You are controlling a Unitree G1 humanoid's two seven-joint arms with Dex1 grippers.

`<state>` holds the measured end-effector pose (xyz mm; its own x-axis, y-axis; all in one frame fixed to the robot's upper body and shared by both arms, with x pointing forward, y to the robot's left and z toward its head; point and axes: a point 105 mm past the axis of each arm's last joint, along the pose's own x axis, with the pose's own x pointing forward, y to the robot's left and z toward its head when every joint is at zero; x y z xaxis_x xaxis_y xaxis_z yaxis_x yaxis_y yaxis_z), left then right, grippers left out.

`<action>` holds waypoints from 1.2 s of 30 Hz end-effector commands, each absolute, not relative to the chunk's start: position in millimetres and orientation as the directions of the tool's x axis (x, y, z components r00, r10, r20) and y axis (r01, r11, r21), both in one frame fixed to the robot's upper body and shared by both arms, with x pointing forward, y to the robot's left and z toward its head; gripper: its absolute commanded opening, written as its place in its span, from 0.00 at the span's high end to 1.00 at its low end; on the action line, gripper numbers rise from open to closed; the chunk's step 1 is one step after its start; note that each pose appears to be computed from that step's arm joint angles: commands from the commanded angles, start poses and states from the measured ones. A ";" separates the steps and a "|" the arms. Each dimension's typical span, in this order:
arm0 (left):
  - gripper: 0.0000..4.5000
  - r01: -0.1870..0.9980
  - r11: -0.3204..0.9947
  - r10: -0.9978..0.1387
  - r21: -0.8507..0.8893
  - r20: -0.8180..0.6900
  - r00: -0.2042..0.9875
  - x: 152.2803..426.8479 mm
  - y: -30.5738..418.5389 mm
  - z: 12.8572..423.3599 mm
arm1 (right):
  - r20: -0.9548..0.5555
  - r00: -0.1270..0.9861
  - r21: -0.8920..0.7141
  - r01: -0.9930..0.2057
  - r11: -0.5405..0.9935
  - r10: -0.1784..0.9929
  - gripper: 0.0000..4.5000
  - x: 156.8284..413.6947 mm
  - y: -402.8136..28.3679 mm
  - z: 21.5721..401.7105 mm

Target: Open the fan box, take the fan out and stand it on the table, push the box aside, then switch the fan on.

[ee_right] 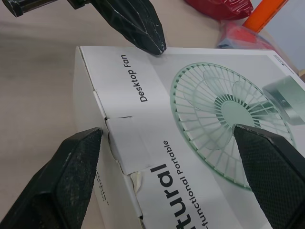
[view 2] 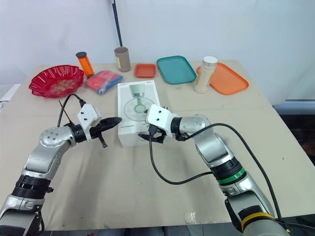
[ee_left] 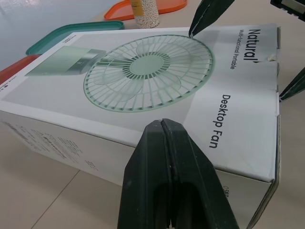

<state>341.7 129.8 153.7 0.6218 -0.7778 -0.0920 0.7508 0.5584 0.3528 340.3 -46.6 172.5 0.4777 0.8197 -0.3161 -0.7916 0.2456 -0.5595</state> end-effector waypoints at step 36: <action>0.99 0.556 0.817 -0.576 0.150 0.234 0.783 377.8 156.8 217.4 | -0.009 0.851 -0.225 -0.514 0.828 0.526 0.00 419.0 -145.1 228.2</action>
